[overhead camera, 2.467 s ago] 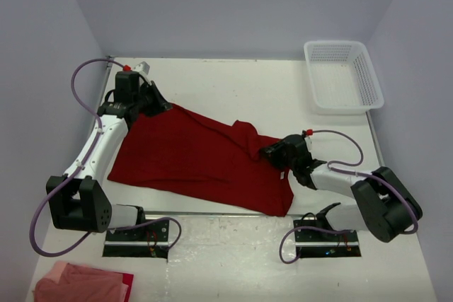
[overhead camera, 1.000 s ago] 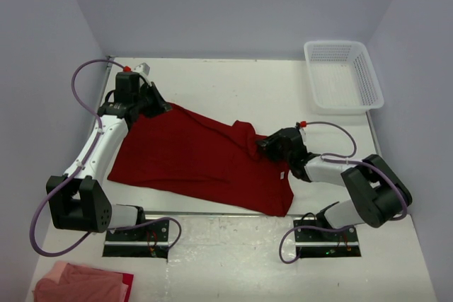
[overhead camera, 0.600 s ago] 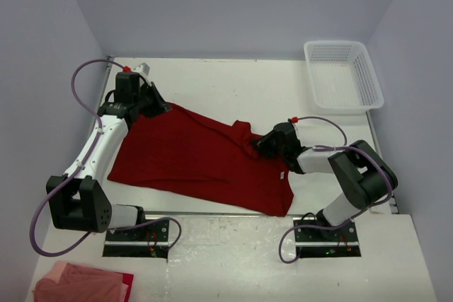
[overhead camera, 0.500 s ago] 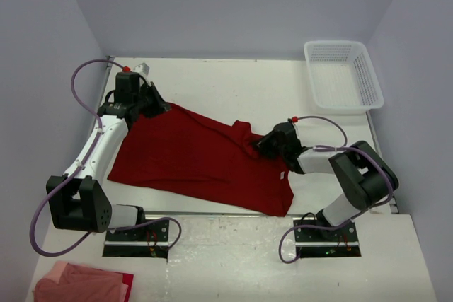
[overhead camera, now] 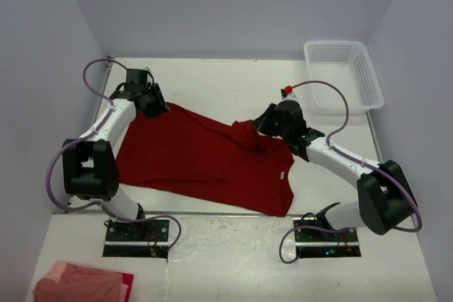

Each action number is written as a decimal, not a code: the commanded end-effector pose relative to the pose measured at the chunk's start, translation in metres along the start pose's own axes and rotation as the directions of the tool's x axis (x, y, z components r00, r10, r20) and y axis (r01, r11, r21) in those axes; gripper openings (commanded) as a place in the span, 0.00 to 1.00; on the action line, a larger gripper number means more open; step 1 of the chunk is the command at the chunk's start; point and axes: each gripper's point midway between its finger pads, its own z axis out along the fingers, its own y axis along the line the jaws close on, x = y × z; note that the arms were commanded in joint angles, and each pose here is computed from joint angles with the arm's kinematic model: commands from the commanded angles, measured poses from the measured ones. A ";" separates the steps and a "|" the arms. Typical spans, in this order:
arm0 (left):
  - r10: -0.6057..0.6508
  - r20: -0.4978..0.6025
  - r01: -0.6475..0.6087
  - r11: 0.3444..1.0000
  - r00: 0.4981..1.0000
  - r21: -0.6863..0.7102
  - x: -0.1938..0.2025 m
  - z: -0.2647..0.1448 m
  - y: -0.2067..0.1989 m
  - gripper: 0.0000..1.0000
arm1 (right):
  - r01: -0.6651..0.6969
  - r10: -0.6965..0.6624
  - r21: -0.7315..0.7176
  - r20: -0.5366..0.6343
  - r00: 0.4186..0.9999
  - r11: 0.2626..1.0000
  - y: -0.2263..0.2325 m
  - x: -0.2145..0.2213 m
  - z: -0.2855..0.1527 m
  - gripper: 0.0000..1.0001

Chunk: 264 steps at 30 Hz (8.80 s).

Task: Fold and stack the t-shirts
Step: Fold the other side of the tshirt into a rectangle

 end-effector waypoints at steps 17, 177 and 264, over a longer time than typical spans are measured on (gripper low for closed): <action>-0.138 -0.010 0.134 0.976 0.990 -0.173 -0.098 0.092 0.084 0.36 | 0.224 -0.227 -0.034 -0.138 0.964 0.974 -0.013 0.028 -0.010 0.00; -0.087 0.157 0.141 0.915 0.984 -0.377 -0.132 0.070 0.101 0.00 | 0.208 -0.203 0.092 -0.066 0.977 0.974 -0.039 -0.080 -0.001 0.00; -0.157 0.132 0.203 0.836 0.979 -0.509 -0.049 -0.006 0.129 0.00 | 0.260 -0.246 0.179 -0.098 0.964 0.949 -0.037 -0.141 -0.036 0.00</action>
